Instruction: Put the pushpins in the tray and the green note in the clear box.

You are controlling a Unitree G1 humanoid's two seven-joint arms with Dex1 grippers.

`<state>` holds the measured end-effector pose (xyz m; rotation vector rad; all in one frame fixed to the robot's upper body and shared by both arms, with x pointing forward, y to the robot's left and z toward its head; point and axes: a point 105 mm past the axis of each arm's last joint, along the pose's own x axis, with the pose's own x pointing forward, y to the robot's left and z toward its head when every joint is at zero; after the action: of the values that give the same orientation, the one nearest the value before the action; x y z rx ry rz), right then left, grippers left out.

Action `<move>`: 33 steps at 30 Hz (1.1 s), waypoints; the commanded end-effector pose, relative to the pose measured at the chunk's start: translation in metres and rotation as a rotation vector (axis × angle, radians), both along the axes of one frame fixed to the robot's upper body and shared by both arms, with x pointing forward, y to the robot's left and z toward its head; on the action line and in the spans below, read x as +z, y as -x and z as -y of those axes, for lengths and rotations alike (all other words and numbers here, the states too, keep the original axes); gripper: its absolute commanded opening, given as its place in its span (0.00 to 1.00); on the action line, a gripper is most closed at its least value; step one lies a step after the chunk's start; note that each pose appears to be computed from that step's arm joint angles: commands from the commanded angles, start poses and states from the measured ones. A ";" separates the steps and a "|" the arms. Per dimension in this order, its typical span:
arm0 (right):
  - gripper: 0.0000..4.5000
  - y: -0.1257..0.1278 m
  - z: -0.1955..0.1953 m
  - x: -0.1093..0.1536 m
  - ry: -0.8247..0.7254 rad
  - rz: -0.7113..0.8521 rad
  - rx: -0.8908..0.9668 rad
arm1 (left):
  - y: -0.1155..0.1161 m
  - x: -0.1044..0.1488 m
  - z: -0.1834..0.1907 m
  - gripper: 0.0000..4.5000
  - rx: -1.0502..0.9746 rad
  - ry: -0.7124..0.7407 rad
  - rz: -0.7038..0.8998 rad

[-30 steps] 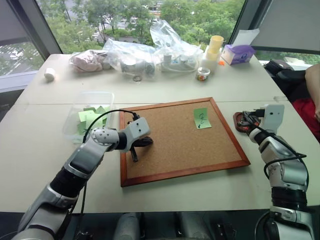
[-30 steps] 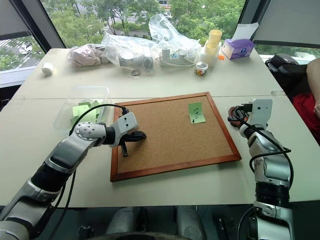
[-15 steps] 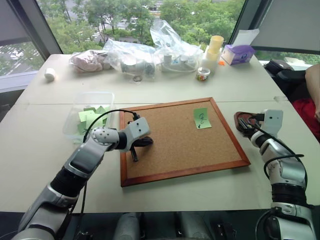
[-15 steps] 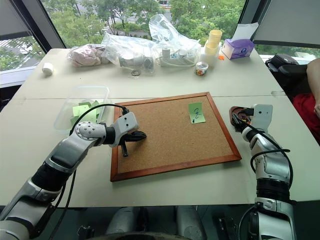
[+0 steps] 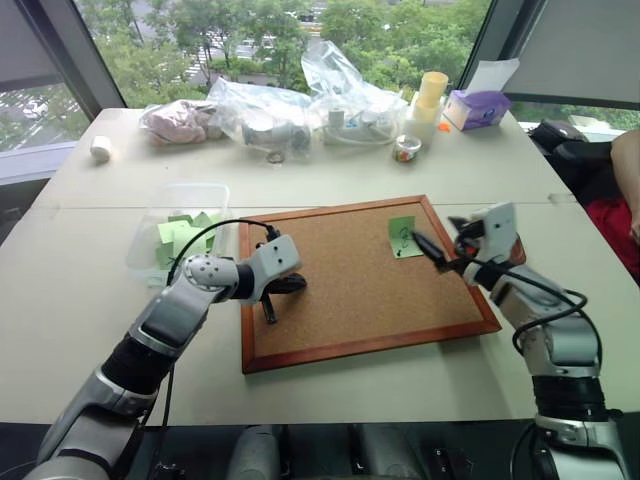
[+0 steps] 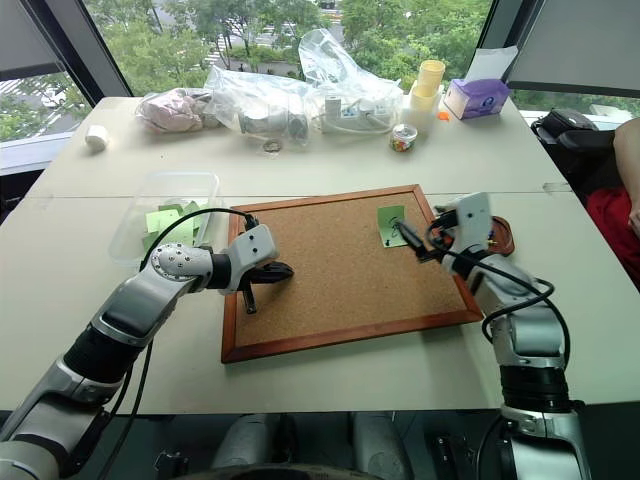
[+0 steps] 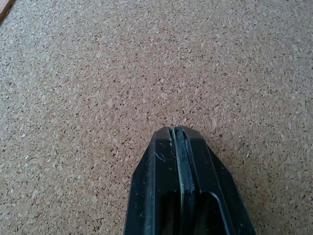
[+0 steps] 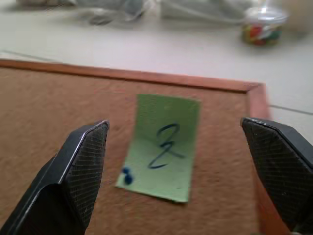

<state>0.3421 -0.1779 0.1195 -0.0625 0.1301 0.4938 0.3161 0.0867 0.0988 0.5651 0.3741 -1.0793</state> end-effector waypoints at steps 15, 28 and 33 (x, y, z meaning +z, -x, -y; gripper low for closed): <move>0.99 -0.001 -0.022 -0.022 0.009 -0.091 0.102 | 0.008 -0.017 0.000 0.00 0.000 -0.028 -0.065; 0.01 -0.003 -0.021 -0.041 0.090 -0.156 0.095 | 0.007 -0.017 -0.001 0.00 0.005 -0.029 -0.063; 0.01 -0.006 -0.018 -0.024 0.114 -0.061 0.084 | 0.007 -0.017 -0.001 0.00 0.004 -0.029 -0.063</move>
<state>0.3507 -0.1677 0.0907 -0.1523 0.2451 0.5360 0.3159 0.0886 0.0979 0.5696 0.3810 -1.0682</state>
